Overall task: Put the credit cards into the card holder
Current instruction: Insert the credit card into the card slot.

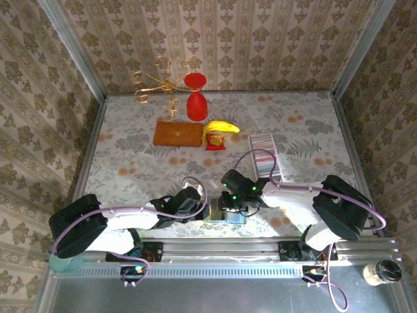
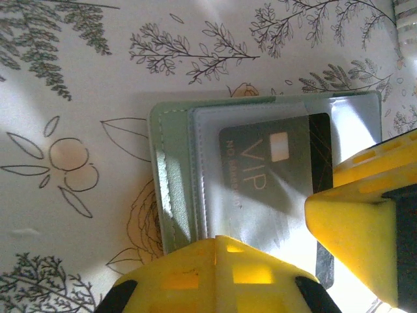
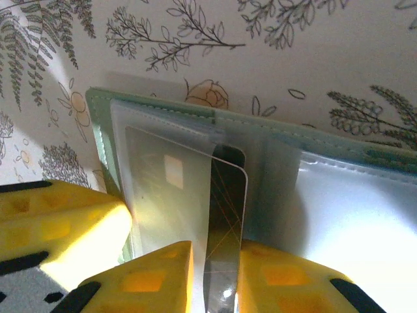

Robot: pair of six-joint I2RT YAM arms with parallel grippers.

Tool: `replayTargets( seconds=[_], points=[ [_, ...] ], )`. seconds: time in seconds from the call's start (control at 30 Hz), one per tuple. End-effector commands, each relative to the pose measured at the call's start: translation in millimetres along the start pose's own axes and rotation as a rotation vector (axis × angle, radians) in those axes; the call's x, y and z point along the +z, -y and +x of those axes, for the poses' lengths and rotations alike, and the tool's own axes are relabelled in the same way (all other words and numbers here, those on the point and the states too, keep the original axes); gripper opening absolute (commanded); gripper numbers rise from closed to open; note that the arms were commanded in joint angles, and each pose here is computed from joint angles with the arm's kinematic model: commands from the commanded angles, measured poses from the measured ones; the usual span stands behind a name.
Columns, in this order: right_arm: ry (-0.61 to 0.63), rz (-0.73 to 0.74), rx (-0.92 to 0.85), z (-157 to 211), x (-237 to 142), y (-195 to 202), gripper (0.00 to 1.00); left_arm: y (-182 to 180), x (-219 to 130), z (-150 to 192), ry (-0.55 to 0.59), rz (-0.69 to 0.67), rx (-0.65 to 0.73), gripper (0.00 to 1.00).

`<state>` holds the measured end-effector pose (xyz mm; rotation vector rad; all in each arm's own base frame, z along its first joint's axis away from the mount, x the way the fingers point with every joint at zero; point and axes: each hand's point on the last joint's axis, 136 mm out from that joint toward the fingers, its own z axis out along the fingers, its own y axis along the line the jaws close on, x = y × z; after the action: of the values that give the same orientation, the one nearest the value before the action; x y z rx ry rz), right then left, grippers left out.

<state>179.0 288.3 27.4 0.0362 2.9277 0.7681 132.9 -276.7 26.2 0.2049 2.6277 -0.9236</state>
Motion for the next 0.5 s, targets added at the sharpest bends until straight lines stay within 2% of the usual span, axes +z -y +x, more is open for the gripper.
replayTargets(
  seconds=[0.0, 0.13, 0.27, 0.4, 0.47],
  points=[
    [-0.008, -0.035, -0.014, -2.0, 4.2, -16.2, 0.23, -16.6, -1.0, 11.9, -0.019, -0.055, -0.010, 0.00],
    [0.009, -0.054, 0.002, -5.8, 3.8, -21.4, 0.26, -19.2, -1.4, 13.1, -0.019, -0.066, -0.015, 0.00],
    [0.038, 0.018, -0.004, -7.0, -5.4, -6.4, 0.28, -22.1, -2.0, 13.8, -0.014, -0.076, -0.022, 0.00],
    [0.068, 0.028, 0.007, -5.8, -13.1, 2.1, 0.14, -23.3, -2.9, 13.1, -0.007, -0.082, -0.022, 0.00],
    [0.071, 0.022, 0.017, -4.1, -13.9, 4.4, 0.10, -23.7, -2.8, 13.6, -0.008, -0.084, -0.022, 0.00]
  ],
)
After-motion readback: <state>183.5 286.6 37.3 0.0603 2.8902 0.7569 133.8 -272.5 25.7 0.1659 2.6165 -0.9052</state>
